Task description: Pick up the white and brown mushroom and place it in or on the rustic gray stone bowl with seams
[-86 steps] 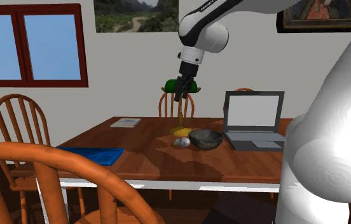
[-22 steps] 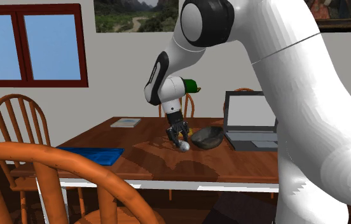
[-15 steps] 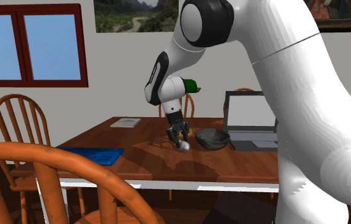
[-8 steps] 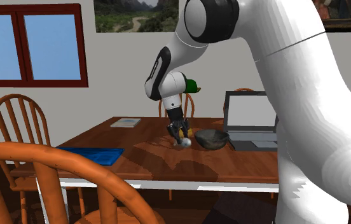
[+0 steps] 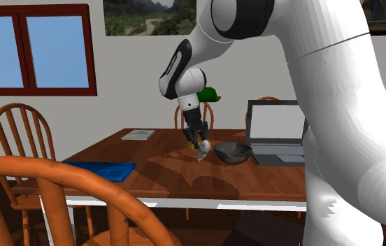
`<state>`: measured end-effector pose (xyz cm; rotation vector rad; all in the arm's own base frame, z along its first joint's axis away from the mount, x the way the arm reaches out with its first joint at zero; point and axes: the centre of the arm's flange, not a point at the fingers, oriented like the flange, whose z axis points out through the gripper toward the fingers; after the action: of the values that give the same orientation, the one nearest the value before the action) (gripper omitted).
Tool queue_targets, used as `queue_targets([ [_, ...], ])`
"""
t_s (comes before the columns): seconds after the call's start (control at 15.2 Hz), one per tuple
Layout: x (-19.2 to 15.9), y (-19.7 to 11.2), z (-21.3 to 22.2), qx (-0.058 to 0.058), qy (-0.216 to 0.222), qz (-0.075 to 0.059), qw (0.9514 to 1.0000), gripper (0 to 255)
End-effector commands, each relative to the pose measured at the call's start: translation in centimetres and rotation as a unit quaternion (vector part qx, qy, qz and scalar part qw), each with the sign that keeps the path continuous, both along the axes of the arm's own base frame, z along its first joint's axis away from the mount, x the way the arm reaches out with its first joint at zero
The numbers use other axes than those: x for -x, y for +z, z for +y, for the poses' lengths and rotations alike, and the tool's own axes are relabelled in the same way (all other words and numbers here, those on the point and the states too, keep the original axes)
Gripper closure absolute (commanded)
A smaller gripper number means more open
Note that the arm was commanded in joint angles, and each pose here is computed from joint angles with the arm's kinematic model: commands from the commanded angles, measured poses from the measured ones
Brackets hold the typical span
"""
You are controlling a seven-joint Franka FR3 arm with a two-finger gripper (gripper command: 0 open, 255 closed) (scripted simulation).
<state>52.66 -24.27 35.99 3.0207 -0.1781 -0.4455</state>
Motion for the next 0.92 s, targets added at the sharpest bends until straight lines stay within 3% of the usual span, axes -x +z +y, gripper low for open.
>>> queue_targets([
  [0.0, 0.0, 1.2, -0.1, 0.000, 0.000, 0.000, 1.0000, 255],
  [0.86, 0.0, 8.1, -0.1, 0.000, 0.000, 0.000, 1.0000, 255],
])
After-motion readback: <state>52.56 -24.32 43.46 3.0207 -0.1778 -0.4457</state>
